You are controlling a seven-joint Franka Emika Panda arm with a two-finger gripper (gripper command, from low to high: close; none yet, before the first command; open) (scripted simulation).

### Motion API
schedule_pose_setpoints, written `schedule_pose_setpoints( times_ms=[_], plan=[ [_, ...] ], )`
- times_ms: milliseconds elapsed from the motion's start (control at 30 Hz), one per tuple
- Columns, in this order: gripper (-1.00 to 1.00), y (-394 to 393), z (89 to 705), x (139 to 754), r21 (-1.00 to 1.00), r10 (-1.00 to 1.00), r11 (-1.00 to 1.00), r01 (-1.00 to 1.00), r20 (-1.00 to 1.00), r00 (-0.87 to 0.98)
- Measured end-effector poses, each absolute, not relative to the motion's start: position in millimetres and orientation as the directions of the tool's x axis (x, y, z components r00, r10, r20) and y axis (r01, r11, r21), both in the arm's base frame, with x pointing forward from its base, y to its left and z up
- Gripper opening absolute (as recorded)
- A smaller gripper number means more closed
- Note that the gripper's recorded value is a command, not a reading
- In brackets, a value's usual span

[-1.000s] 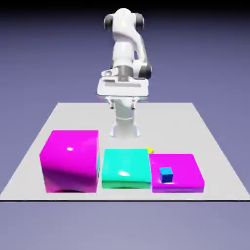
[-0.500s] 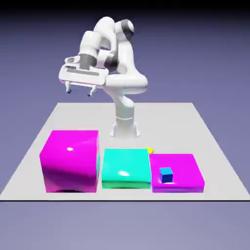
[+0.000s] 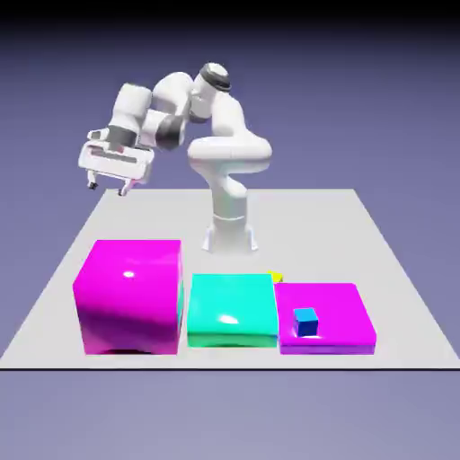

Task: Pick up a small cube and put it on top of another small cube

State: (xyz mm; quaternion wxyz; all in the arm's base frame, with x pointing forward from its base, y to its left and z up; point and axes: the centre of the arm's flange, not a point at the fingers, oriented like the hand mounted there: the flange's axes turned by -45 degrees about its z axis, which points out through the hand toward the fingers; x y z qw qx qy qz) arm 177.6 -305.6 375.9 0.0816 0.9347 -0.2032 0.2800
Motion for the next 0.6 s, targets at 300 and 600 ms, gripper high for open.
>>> schedule_pose_setpoints(
  times_ms=[300,600],
  plan=[
    [0.00,-323.6,277.6,153.3,0.012,-0.449,-0.859,-0.512,0.463,0.764],
    [0.00,-308.6,189.1,160.7,0.000,-0.523,-0.826,-0.564,0.373,0.766]
  ],
)
